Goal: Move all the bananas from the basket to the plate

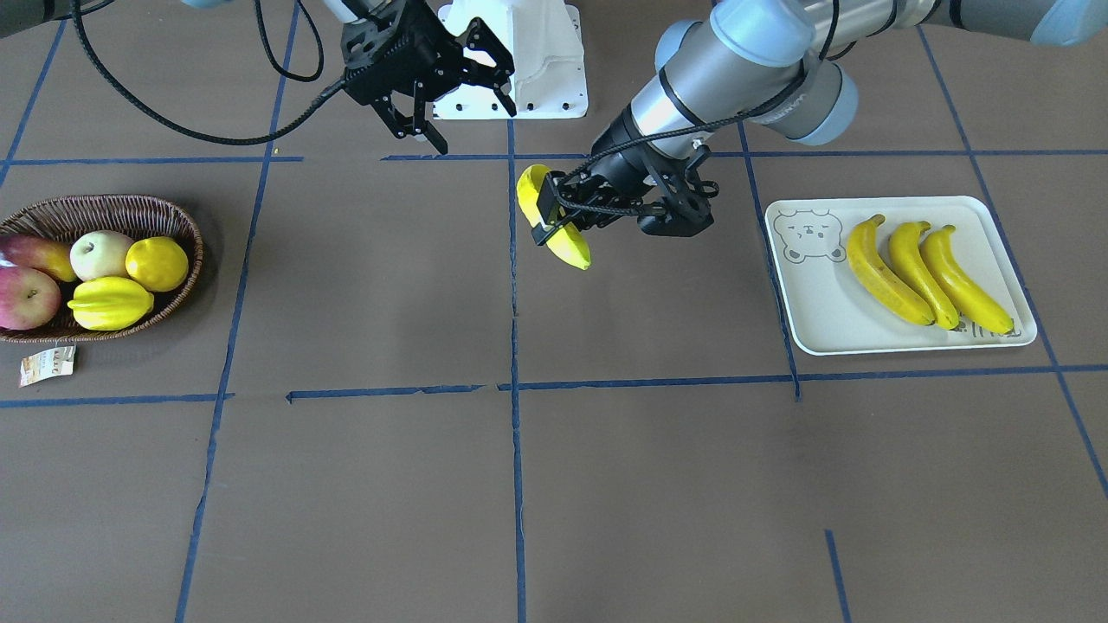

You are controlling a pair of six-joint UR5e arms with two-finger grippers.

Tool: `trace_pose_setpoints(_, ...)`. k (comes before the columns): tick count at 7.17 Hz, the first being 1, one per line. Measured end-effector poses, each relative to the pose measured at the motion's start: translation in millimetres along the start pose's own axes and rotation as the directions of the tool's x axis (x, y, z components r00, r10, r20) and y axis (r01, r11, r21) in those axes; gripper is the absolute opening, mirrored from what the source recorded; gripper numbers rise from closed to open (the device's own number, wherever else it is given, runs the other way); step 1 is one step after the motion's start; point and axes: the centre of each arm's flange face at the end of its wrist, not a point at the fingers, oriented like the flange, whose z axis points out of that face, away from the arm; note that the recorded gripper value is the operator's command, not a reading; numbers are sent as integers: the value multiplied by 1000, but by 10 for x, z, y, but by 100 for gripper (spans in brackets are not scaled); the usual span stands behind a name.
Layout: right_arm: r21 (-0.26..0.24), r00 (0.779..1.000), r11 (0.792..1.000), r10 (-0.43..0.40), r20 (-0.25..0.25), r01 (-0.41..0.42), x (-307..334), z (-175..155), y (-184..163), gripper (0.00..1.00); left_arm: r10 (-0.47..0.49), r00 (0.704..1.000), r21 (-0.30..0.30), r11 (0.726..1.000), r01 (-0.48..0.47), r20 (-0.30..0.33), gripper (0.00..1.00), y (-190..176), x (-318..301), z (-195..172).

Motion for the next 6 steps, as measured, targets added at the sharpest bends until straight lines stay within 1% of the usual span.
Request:
trace_pose_setpoints(1, 2, 1000, 1000, 3, -5, -3, 61, -173, 52, 100, 0, 997, 18, 1000, -2, 83, 0, -387, -332, -179)
trace_pose_setpoints(2, 5, 1000, 1000, 8, -13, -8, 154, -298, 78, 100, 33, 983, 45, 998, -42, 182, 0, -784, -792, -377)
trace_pose_setpoints(3, 7, 1000, 1000, 15, -23, -15, 245, -376, 70, 100, 83, 952, 57, 993, -105, 294, 0, -1083, -1335, -518)
trace_pose_setpoints(4, 11, 999, 1000, 21, -29, -20, 300, -415, 45, 100, 106, 916, 58, 989, -139, 387, 0, -1240, -1860, -588)
trace_pose_setpoints(5, 15, 999, 1000, 25, -34, -24, 332, -432, 20, 100, 102, 887, 57, 988, -142, 450, 0, -1289, -2272, -613)
trace_pose_setpoints(6, 17, 999, 999, 28, -40, -28, 361, -434, 5, 100, 89, 870, 65, 988, -138, 486, 0, -1299, -2514, -630)
